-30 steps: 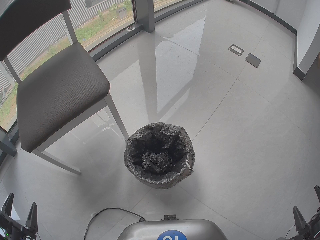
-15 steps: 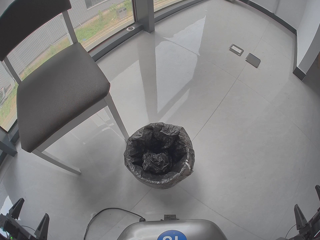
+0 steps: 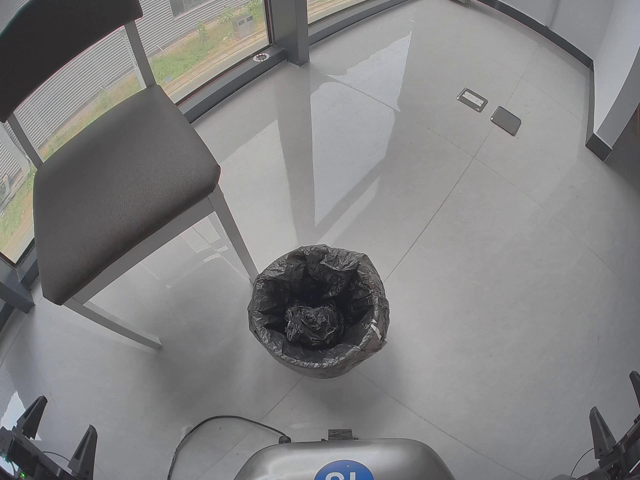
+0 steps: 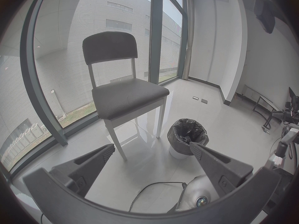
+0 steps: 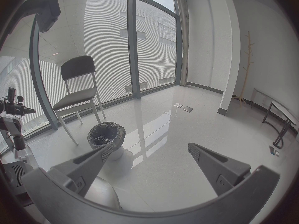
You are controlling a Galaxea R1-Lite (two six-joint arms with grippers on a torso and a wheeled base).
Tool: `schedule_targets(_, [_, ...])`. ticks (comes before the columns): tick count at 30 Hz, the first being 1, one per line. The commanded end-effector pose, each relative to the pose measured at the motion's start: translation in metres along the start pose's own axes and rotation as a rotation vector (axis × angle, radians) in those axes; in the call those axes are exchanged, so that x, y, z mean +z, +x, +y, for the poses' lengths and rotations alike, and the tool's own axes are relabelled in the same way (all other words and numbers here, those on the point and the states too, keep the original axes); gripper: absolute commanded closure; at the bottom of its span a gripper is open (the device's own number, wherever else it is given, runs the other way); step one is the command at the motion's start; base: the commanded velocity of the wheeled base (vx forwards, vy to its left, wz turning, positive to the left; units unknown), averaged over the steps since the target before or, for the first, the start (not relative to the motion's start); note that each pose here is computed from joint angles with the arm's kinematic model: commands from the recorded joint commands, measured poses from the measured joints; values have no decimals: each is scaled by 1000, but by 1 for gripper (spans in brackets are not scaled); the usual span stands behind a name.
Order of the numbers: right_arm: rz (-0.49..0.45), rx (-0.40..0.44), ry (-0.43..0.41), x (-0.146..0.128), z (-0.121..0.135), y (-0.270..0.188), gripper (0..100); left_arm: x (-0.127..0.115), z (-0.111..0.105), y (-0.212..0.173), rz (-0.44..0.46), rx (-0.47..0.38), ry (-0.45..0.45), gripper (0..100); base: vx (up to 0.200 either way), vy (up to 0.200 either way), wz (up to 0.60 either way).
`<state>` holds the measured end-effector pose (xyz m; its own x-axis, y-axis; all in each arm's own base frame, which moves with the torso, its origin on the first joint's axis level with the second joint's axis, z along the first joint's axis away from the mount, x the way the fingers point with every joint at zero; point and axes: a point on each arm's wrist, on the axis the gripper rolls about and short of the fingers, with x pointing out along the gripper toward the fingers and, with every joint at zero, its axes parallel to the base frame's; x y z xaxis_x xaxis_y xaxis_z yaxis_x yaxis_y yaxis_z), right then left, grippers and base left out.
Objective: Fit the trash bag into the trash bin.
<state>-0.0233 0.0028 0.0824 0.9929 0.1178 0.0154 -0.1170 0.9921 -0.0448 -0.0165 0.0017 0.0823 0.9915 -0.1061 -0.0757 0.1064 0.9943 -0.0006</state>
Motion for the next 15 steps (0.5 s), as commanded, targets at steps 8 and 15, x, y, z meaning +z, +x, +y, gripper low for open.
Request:
schedule_targets(8, [-14, -1, -3, 0, 0, -1, 0, -5, 0, 1, 21, 1, -1, 0, 0, 0, 0])
schedule_targets(15, [-13, -4, 0, 0, 0, -1, 0, -5, -1, 0, -1, 68, -5, 0, 0, 0, 0])
